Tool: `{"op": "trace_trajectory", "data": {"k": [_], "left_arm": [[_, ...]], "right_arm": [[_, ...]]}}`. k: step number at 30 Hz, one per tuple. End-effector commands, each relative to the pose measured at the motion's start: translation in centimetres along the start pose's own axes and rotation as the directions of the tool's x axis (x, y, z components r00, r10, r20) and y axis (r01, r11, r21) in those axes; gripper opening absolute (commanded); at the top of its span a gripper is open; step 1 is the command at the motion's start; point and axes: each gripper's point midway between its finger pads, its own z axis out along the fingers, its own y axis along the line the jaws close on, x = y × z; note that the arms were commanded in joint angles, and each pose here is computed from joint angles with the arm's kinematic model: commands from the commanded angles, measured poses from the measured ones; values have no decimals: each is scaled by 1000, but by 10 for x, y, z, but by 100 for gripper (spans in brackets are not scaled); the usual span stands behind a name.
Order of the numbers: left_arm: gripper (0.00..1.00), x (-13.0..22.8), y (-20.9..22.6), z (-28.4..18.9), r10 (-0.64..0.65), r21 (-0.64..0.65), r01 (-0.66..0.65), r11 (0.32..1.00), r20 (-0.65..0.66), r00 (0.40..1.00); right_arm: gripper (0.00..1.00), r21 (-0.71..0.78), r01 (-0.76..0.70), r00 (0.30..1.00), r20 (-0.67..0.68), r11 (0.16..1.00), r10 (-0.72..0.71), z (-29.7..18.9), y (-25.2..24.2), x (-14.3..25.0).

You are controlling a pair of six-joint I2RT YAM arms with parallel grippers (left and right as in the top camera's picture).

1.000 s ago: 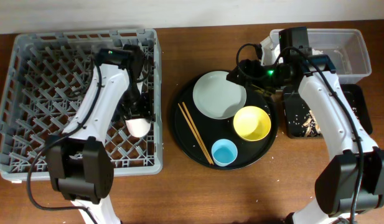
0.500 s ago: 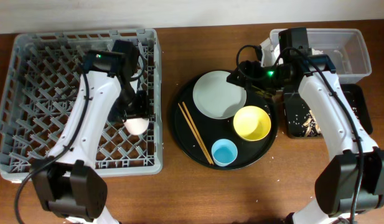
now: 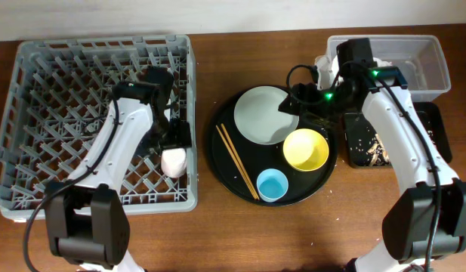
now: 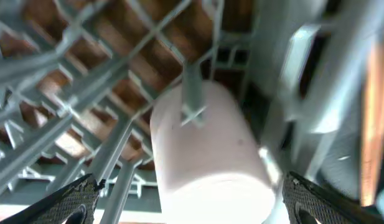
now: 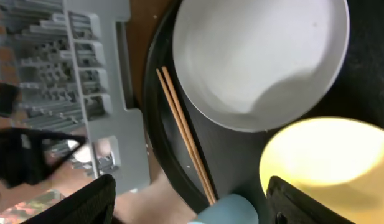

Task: Sort waste into correct bins and load items into the dishwasher rack
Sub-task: 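Place the pink cup upside down in the dish rack, then grasp the blue cup with the right gripper and lift it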

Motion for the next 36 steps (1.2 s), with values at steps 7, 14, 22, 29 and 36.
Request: {"op": "trace_trajectory", "data": {"k": [7,14,22,29,36], "left_arm": [[99,-74,-70,-104,57,313,-173,934,346,936],[96,-77,-74,-107,57,333,-185,924,358,932],[95,-67,-73,-103,66,328,-176,928,320,945],[99,-60,-88,-108,80,410,-206,889,303,950],[99,-21,-140,-211,203,816,-545,192,510,836]], "right_arm": [[62,316,108,991,-112,943,-76,-65,-2,105],[48,412,33,991,-131,911,24,20,-37,142],[16,411,-12,981,-170,911,89,58,-56,147],[4,192,-28,991,-120,981,52,41,-8,122],[4,-516,213,965,243,830,-96,-54,98,4]]}}
